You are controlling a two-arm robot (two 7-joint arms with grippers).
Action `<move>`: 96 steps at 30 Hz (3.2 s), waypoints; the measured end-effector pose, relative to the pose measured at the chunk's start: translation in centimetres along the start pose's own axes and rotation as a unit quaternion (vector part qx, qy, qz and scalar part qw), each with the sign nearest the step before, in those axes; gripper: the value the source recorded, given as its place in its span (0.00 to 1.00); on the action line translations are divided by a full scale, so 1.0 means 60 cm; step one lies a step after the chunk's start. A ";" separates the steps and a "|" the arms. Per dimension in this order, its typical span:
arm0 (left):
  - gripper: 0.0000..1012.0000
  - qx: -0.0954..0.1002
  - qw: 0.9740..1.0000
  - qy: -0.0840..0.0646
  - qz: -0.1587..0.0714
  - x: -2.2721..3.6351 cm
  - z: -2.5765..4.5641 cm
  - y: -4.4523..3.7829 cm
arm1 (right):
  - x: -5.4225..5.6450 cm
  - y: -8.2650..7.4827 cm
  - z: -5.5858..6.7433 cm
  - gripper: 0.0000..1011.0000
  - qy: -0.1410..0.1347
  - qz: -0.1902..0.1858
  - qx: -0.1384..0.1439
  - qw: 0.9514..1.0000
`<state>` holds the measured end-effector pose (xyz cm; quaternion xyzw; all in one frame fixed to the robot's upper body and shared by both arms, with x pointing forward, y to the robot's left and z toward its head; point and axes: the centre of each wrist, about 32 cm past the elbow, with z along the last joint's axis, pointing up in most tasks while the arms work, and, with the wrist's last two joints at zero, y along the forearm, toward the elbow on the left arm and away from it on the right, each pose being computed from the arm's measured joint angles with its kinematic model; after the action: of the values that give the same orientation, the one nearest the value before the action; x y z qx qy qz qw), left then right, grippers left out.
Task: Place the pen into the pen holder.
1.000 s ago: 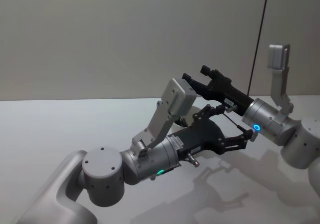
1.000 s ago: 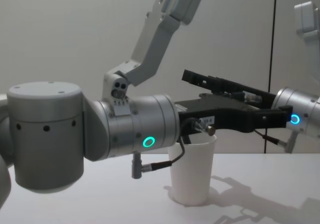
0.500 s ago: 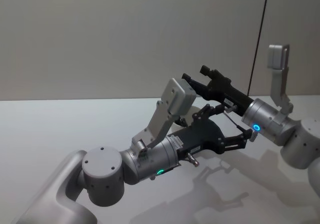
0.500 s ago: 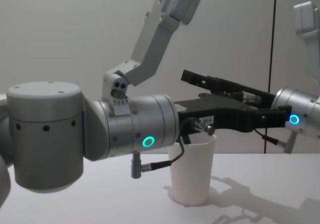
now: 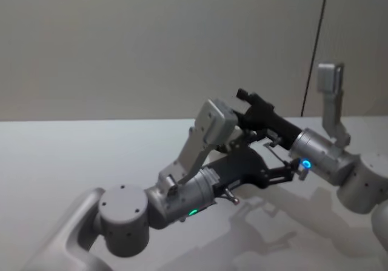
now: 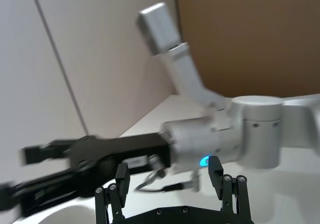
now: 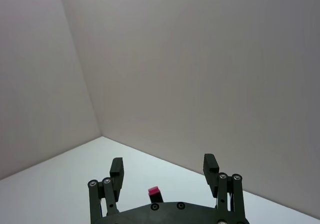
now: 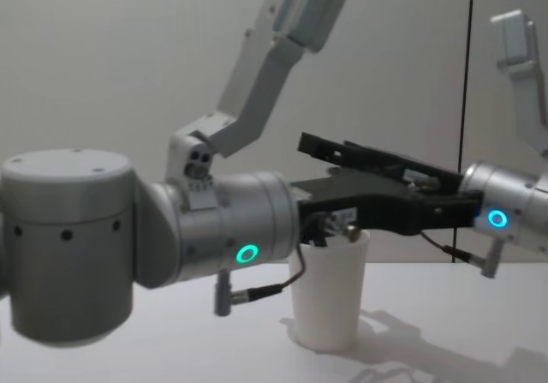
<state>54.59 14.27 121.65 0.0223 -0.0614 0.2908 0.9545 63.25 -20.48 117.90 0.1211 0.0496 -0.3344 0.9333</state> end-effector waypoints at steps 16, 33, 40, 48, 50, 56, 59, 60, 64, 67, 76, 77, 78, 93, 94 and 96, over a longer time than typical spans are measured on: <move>0.99 0.006 0.993 -0.025 0.114 -0.0047 -0.011 0.055 | -0.028 -0.056 -0.012 0.99 -0.020 -0.065 -0.013 0.998; 0.99 0.007 0.974 -0.054 0.221 -0.0184 -0.017 0.106 | -0.071 -0.113 -0.014 0.99 -0.049 -0.126 -0.028 0.990; 0.99 0.005 0.965 -0.063 0.253 -0.0236 -0.018 0.122 | -0.091 -0.135 -0.012 0.99 -0.062 -0.150 -0.033 0.986; 0.99 0.005 0.962 -0.066 0.264 -0.0255 -0.018 0.127 | -0.118 -0.161 -0.007 0.99 -0.079 -0.178 -0.038 0.980; 0.99 0.005 0.962 -0.066 0.264 -0.0255 -0.018 0.127 | -0.126 -0.168 -0.005 0.99 -0.084 -0.186 -0.040 0.978; 0.99 0.005 0.962 -0.066 0.264 -0.0255 -0.018 0.127 | -0.146 -0.187 0.001 0.99 -0.097 -0.205 -0.043 0.973; 0.99 0.005 0.962 -0.066 0.264 -0.0255 -0.018 0.127 | -0.155 -0.194 0.004 0.99 -0.103 -0.213 -0.044 0.971; 0.99 0.004 0.962 -0.066 0.264 -0.0254 -0.018 0.127 | -0.161 -0.199 0.006 0.99 -0.107 -0.219 -0.044 0.969; 0.99 0.004 0.962 -0.066 0.264 -0.0254 -0.018 0.127 | -0.172 -0.208 0.010 0.99 -0.114 -0.228 -0.045 0.966; 0.99 0.005 0.962 -0.066 0.264 -0.0253 -0.018 0.127 | -0.184 -0.217 0.014 0.99 -0.121 -0.238 -0.046 0.963; 0.99 0.005 0.962 -0.066 0.264 -0.0252 -0.018 0.127 | -0.210 -0.236 0.025 0.99 -0.137 -0.259 -0.047 0.955; 0.99 0.005 0.962 -0.066 0.264 -0.0253 -0.018 0.127 | -0.211 -0.237 0.025 0.99 -0.138 -0.259 -0.048 0.955; 0.99 0.005 0.962 -0.066 0.264 -0.0252 -0.018 0.127 | -0.212 -0.238 0.026 0.99 -0.138 -0.260 -0.048 0.954; 0.99 0.005 0.962 -0.066 0.264 -0.0253 -0.018 0.127 | -0.213 -0.238 0.026 0.99 -0.139 -0.261 -0.047 0.954; 0.99 0.005 0.962 -0.066 0.264 -0.0253 -0.018 0.127 | -0.213 -0.238 0.026 0.99 -0.139 -0.261 -0.047 0.954; 0.99 0.005 0.962 -0.066 0.264 -0.0252 -0.018 0.127 | -0.213 -0.238 0.026 0.99 -0.139 -0.261 -0.048 0.954</move>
<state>49.20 19.84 120.44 0.0289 -0.1264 0.5310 0.8374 44.33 -23.72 118.88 0.0118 -0.0348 -0.5767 0.8161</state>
